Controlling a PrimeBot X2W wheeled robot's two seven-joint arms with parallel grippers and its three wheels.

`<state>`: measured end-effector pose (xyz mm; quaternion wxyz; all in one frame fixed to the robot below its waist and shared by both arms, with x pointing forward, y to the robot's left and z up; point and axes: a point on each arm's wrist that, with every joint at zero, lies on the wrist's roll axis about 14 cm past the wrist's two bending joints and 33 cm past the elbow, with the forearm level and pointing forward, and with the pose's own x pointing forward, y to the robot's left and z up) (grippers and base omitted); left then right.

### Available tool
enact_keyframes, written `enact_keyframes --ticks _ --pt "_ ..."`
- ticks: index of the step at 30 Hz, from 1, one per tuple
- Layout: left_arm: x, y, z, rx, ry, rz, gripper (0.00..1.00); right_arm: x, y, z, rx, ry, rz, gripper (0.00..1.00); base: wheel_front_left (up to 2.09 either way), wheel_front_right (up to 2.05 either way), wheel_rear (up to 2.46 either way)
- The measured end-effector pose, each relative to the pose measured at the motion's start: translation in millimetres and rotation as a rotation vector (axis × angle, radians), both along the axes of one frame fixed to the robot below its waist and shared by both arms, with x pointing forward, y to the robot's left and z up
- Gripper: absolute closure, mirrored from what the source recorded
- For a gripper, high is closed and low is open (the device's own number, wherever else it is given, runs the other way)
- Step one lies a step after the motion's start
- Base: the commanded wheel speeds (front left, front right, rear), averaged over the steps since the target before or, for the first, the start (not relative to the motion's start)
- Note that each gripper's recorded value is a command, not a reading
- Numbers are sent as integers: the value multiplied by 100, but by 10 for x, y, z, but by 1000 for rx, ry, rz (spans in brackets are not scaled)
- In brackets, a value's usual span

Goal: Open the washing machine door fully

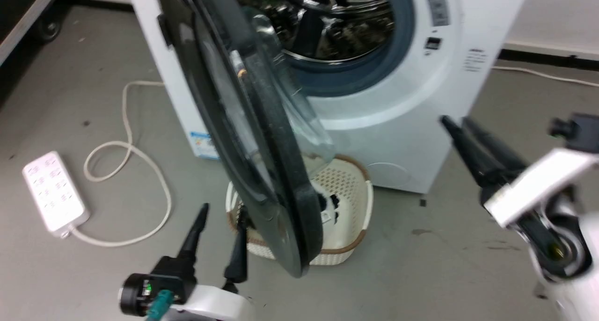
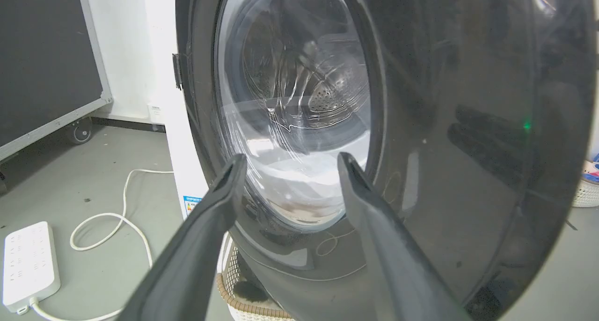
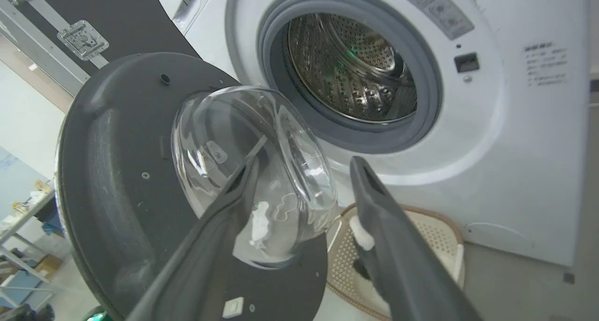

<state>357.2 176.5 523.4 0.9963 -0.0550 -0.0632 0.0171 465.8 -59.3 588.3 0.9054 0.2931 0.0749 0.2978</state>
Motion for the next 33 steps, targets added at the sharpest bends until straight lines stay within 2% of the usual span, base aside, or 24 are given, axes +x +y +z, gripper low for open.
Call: enact_keyframes --ticks 5,10,14,18,25,33 --pt "6 9 82 -4 -28 -3 0 -205 -573 178 -255 -327 -211 0 0 0 0" --pt "-34 -68 99 -10 -36 -29 0 -492 -1015 121 -463 -480 -371 0 0 0 0" --pt "-68 -154 105 -13 -40 -58 0 -739 -1216 -5 -529 -486 -481 0 0 0 0" --pt "-91 -189 90 -14 -36 -72 0 -964 -1275 -145 -590 -472 -546 0 0 0 0" --pt "-120 -212 36 -14 -21 -88 0 -1204 -1190 -473 -634 -390 -554 0 0 0 0" --pt "-141 -206 -34 -13 1 -87 0 -1237 -1140 -511 -628 -377 -555 0 0 0 0"
